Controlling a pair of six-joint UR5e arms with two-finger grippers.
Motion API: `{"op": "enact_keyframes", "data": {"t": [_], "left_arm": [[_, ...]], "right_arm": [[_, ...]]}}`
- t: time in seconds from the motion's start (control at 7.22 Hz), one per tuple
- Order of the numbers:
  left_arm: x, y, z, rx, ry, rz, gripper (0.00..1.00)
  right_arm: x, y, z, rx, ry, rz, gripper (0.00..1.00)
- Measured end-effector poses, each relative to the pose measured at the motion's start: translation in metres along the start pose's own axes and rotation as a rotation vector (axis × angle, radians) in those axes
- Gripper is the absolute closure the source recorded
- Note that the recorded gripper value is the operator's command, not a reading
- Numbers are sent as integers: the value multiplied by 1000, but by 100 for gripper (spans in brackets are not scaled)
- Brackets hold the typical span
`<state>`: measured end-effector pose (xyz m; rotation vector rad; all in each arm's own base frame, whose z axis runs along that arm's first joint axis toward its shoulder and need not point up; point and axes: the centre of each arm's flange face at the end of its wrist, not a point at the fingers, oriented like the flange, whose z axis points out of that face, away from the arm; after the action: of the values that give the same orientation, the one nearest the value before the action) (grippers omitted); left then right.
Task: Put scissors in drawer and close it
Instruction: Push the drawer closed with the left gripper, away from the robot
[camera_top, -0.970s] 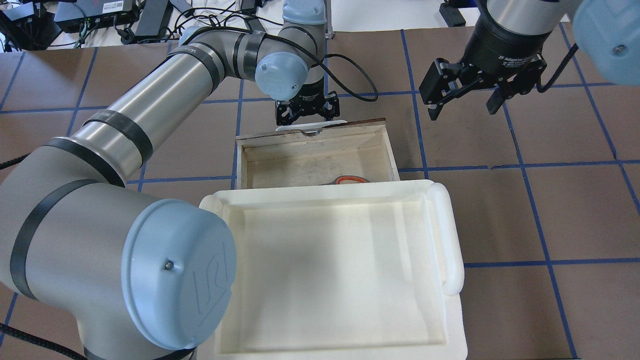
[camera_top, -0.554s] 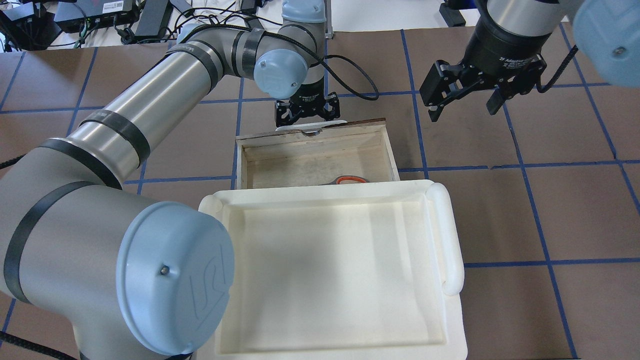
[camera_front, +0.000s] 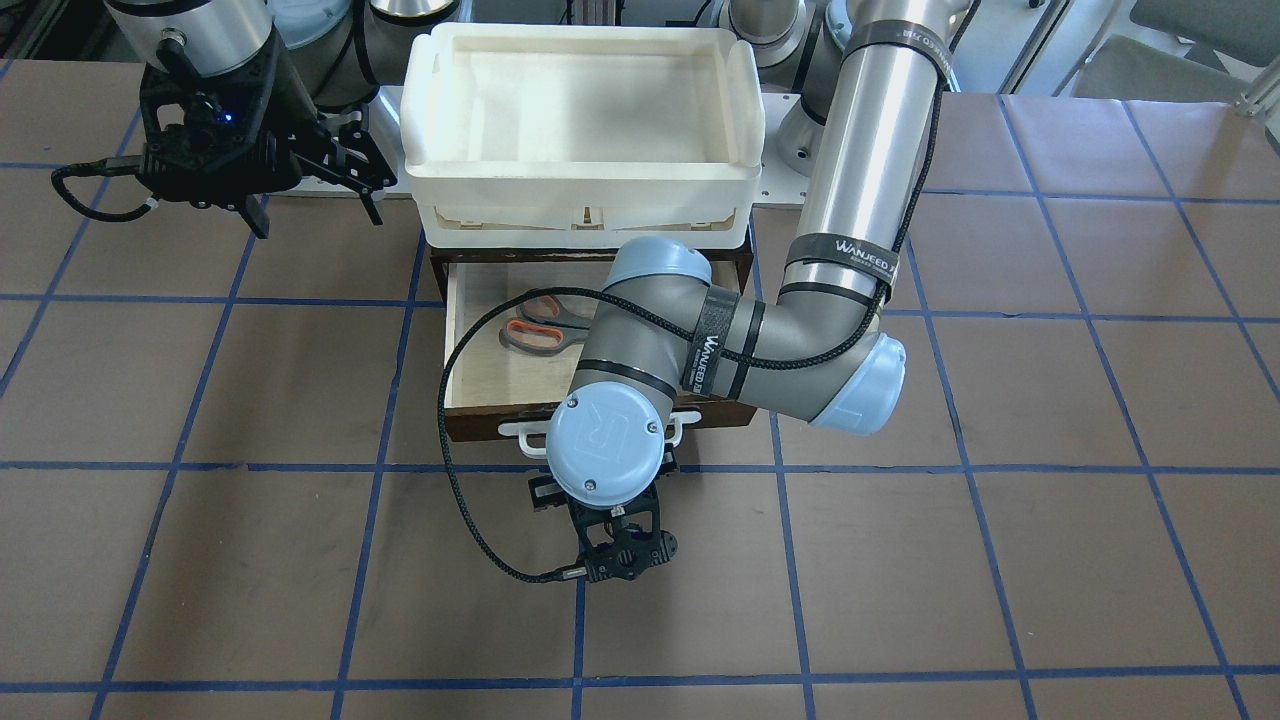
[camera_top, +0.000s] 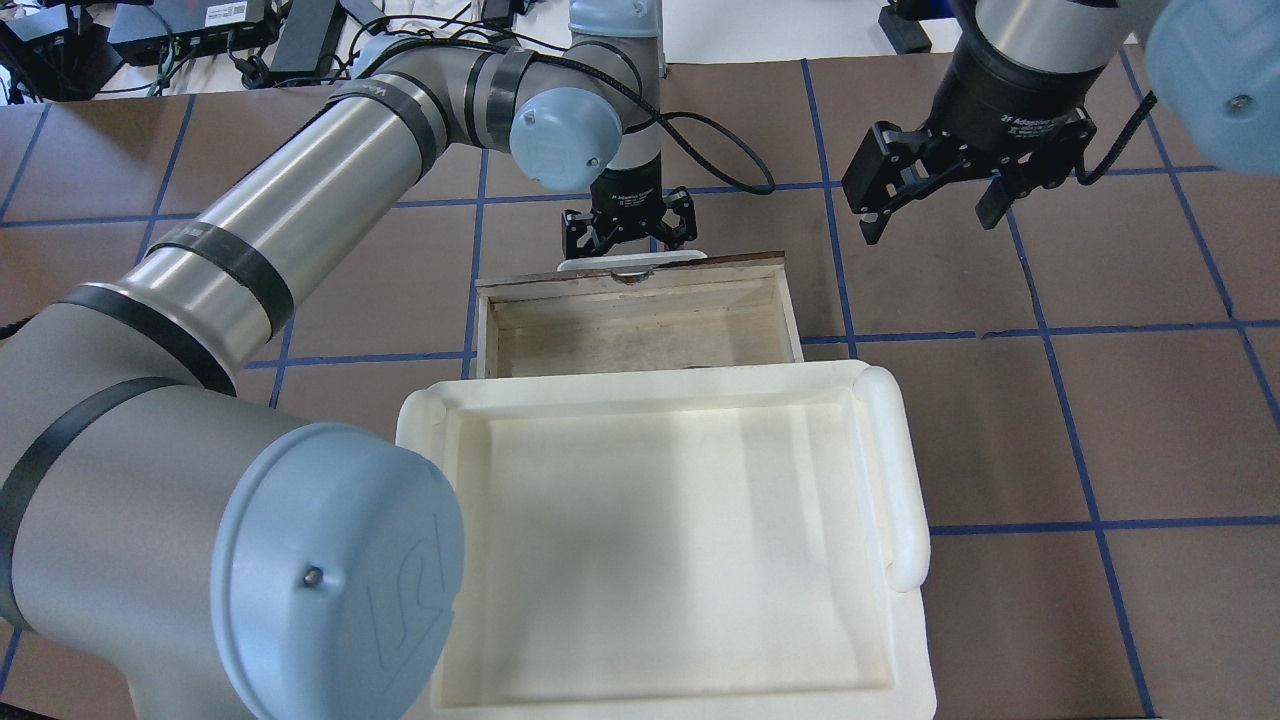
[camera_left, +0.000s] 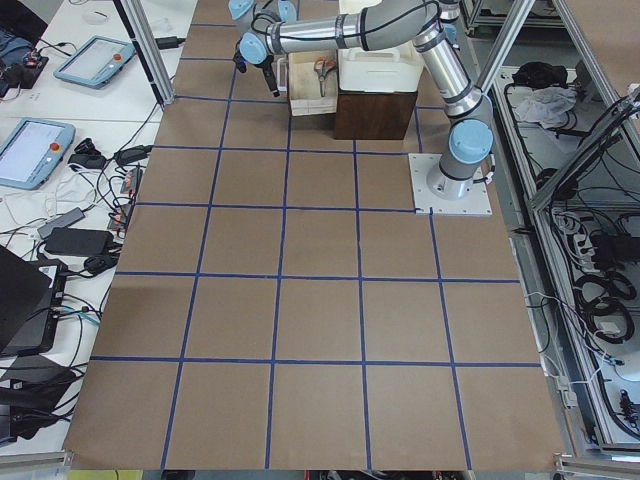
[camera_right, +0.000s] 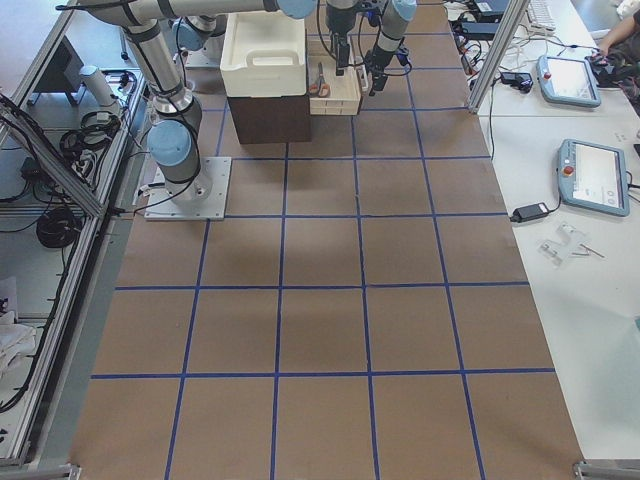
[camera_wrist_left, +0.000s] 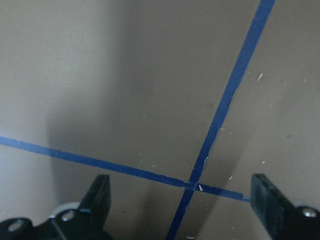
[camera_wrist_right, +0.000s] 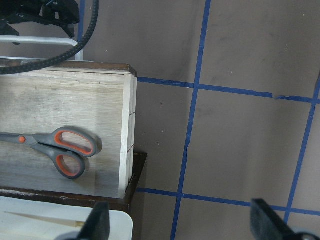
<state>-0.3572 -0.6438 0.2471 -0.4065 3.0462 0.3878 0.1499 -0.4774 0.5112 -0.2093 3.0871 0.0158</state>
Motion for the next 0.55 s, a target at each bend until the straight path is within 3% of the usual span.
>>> {"op": "enact_keyframes", "data": {"t": [0.55], "left_arm": [[0, 15, -15, -12, -3, 6, 0]], "right_arm": [[0, 0, 0, 1, 1, 0, 0]]}}
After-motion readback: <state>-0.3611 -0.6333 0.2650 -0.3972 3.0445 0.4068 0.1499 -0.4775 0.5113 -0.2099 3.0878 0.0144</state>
